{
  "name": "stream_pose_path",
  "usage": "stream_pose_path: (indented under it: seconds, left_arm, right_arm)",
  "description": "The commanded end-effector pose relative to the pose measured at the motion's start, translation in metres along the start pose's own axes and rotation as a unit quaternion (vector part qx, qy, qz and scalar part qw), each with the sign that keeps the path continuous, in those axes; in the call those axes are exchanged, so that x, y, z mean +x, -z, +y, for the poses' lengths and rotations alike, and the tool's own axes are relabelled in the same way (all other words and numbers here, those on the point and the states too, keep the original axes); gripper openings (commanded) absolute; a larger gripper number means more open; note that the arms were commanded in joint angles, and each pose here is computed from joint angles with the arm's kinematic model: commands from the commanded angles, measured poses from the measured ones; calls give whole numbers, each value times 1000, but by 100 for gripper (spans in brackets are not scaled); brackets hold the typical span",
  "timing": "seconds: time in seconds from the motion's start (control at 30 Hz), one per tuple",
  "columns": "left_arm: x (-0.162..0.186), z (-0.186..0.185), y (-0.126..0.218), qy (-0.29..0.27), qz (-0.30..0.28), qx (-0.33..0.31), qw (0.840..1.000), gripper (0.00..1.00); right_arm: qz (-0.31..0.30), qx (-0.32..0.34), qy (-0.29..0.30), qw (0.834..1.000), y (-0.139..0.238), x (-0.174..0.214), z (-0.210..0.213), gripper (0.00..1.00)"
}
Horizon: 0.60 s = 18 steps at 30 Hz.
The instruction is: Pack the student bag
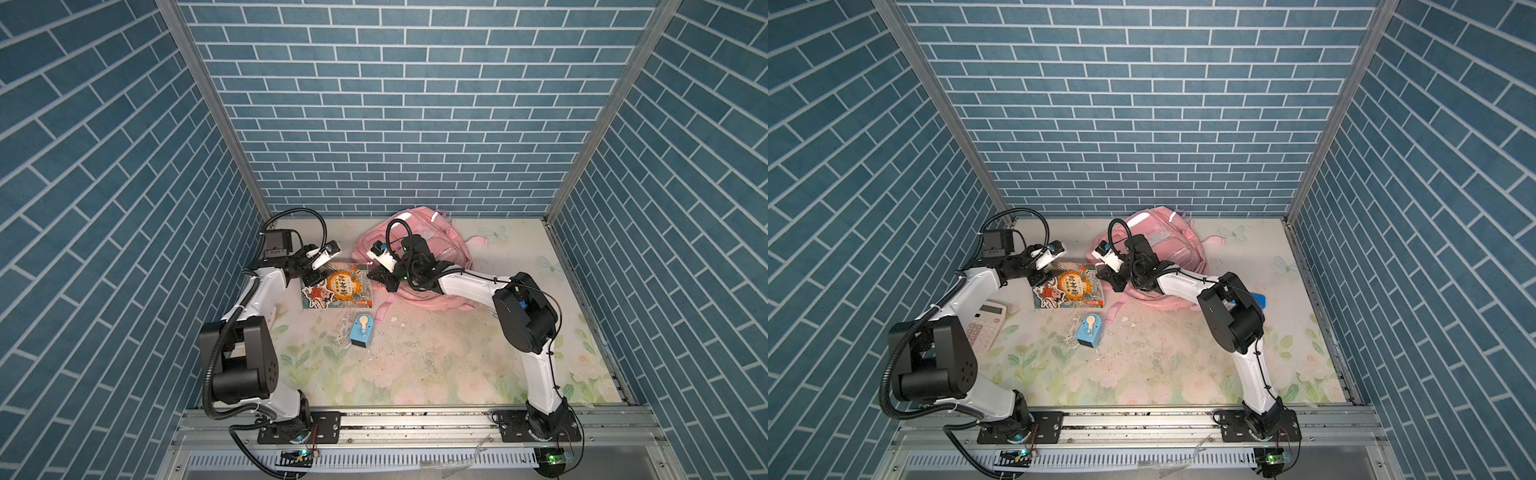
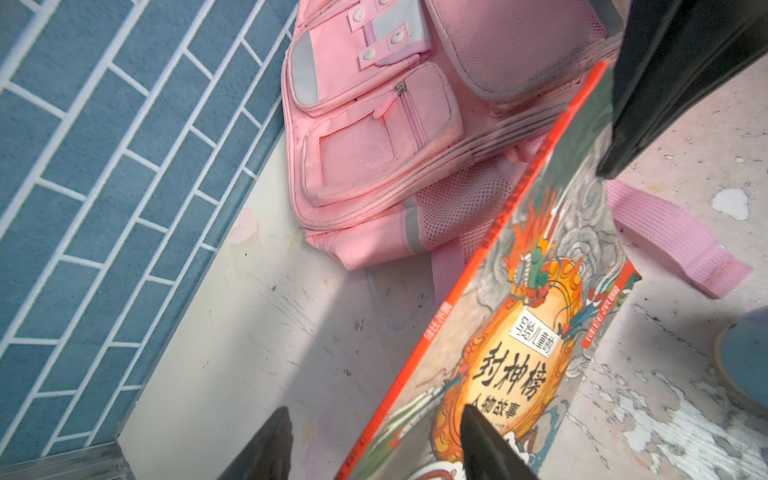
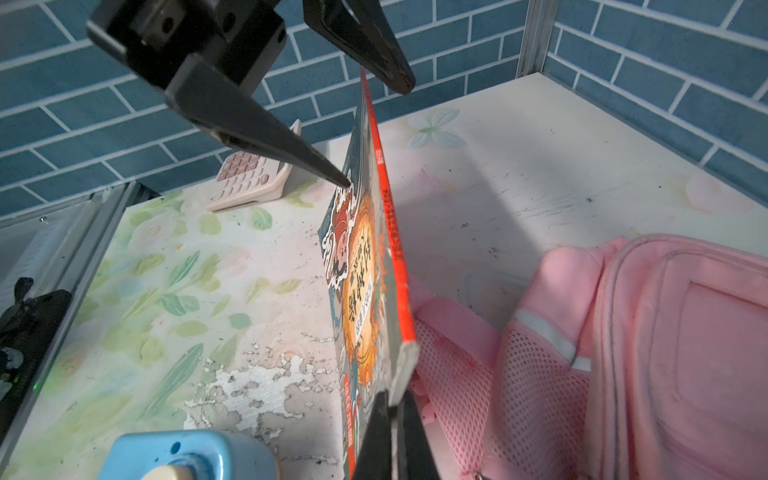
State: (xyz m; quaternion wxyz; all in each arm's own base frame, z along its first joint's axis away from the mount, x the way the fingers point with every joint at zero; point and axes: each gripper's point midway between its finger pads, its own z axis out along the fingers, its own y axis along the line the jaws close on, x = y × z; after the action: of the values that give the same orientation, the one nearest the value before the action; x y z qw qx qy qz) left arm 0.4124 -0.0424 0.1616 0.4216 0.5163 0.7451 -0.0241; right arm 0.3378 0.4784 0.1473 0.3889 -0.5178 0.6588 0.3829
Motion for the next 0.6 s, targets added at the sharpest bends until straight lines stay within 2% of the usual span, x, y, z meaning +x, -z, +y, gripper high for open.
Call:
stream_pose_path:
  seconds: [0.0, 0.23, 0.33, 0.43, 0.57]
  left_arm:
    - [3, -12, -3, -8, 7, 22, 1000, 59]
    - [1, -27, -3, -31, 18, 35, 999, 24]
    - [-3, -35, -3, -46, 23, 43, 998, 0]
    - [-9, -42, 0, -58, 23, 47, 997, 0]
    - [-22, -50, 10, -63, 8, 45, 997, 0]
  right_arm:
    - [-61, 13, 84, 995, 15, -45, 11, 0]
    - [-76, 26, 81, 993, 17, -49, 13, 0]
    - [-83, 26, 76, 993, 21, -50, 15, 0]
    - [-87, 24, 74, 993, 26, -48, 20, 0]
    - [-85, 24, 71, 994, 35, -42, 26, 16]
